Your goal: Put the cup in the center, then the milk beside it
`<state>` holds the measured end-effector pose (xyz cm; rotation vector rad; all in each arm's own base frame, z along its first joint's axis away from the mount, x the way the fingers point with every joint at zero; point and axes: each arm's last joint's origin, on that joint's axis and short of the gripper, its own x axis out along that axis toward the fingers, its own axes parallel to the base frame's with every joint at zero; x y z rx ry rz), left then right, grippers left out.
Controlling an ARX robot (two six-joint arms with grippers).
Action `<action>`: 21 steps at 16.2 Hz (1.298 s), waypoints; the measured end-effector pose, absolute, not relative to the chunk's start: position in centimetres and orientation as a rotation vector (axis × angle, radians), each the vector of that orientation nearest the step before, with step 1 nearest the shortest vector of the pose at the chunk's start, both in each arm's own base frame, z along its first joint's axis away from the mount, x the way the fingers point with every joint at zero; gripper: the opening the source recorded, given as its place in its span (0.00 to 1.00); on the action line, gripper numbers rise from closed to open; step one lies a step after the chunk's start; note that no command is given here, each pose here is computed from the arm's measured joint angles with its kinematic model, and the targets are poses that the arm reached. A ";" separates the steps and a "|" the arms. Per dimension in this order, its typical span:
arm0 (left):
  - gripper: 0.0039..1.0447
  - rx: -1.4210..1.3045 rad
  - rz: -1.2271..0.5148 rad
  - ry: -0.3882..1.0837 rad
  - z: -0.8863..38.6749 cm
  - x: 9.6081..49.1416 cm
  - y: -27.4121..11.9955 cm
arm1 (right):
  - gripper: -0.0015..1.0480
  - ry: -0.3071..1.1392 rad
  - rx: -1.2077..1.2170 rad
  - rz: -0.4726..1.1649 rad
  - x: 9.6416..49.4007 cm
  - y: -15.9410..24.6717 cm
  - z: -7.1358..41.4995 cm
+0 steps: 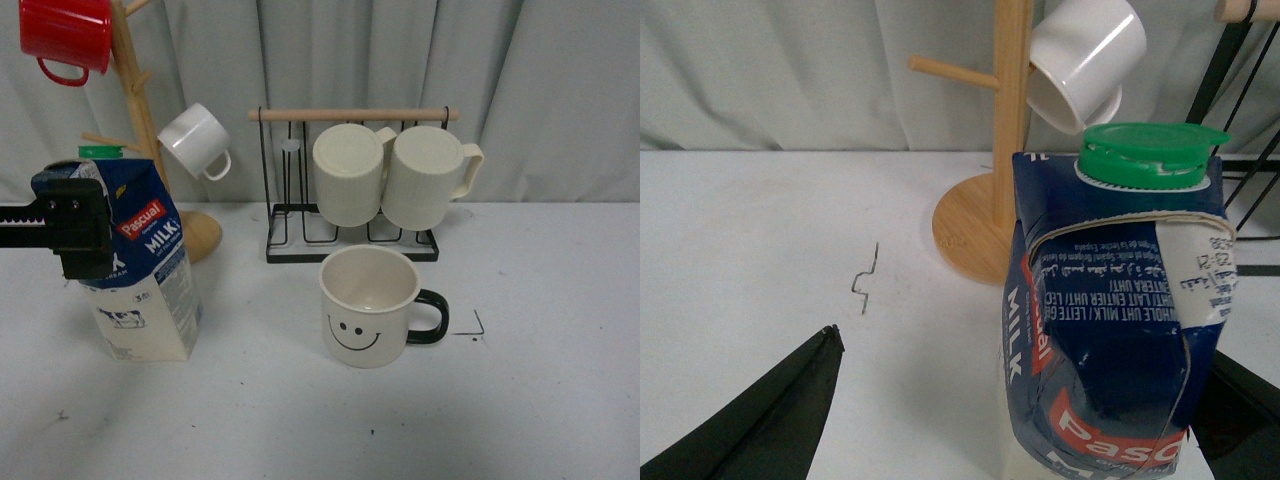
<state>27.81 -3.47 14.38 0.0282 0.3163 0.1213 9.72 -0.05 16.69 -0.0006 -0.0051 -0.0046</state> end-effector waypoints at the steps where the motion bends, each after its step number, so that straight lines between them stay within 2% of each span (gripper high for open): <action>1: 0.94 0.026 0.126 0.300 14.4 27.9 -3.4 | 0.94 -0.005 -0.001 -0.005 9.7 0.0 16.7; 4: 0.94 0.023 0.133 0.291 14.0 28.3 -3.4 | 0.94 -0.005 -0.001 -0.005 9.7 0.0 16.7; 8: 0.94 0.023 0.175 0.256 13.3 30.9 -3.7 | 0.94 -0.005 -0.001 -0.005 9.7 0.0 16.7; 10: 0.61 0.038 0.178 0.250 13.5 31.0 -4.0 | 0.94 -0.005 -0.001 -0.005 9.7 0.0 16.7; 11: 0.49 0.040 0.182 0.247 13.5 31.0 -4.1 | 0.94 -0.005 -0.001 -0.005 9.7 0.0 16.7; 13: 0.35 0.042 0.187 0.243 13.5 31.0 -4.1 | 0.94 -0.005 -0.001 -0.005 9.7 0.0 16.7; 17: 0.18 0.039 0.185 0.243 13.5 31.0 -4.1 | 0.94 -0.005 0.000 -0.005 9.7 0.0 16.7; 21: 0.08 0.030 0.165 0.246 13.7 30.7 -4.6 | 0.94 -0.005 -0.001 -0.005 9.7 0.0 16.7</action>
